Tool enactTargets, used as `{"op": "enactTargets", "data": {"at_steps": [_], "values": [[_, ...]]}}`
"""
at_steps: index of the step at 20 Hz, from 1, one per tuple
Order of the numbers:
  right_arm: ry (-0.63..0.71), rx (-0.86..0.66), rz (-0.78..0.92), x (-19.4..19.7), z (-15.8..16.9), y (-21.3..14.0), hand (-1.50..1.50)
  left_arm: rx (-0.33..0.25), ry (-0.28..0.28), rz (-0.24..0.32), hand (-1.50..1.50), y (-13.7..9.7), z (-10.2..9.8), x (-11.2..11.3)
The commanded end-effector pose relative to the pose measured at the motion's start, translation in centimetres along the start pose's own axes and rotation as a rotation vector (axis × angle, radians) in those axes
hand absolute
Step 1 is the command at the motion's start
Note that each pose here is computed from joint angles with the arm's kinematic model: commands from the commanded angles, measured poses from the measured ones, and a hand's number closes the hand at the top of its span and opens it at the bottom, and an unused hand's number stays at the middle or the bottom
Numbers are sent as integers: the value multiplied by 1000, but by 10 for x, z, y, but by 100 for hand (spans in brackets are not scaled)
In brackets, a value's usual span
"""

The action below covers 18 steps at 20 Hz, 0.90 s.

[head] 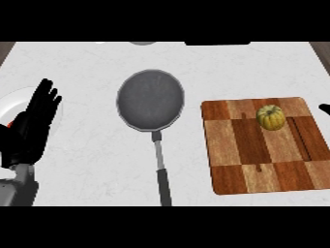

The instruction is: Pick the squash from the cutting board and place it in the pan

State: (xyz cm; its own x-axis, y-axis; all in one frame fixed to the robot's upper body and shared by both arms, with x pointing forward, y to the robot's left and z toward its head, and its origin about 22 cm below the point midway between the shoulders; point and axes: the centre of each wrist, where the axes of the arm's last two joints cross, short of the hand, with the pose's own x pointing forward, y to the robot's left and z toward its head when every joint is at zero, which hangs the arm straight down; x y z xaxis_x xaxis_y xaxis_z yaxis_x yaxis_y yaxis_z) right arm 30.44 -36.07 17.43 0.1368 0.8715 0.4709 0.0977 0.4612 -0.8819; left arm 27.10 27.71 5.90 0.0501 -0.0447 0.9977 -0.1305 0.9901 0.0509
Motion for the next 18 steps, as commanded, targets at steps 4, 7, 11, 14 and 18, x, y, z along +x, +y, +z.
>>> {"op": "enactTargets", "data": {"at_steps": [4, 7, 11, 14, 18], "values": [[1, 96, 217, 42, 1, -37, -150, -52, -1, -4, 0, -9, -6, -10], [35, 208, 300, 61, -5, -28, -150, -60, 0, 17, 0, -21, 3, -8], [141, 298, 472, 70, -27, -9, -150, -84, -21, 13, 0, -13, -6, 8], [156, 405, 516, 72, -46, -3, -150, -95, 1, 7, 0, -28, -12, 1], [228, 555, 609, 84, -58, 35, -150, -82, -4, 3, 0, -28, -11, 2]]}}
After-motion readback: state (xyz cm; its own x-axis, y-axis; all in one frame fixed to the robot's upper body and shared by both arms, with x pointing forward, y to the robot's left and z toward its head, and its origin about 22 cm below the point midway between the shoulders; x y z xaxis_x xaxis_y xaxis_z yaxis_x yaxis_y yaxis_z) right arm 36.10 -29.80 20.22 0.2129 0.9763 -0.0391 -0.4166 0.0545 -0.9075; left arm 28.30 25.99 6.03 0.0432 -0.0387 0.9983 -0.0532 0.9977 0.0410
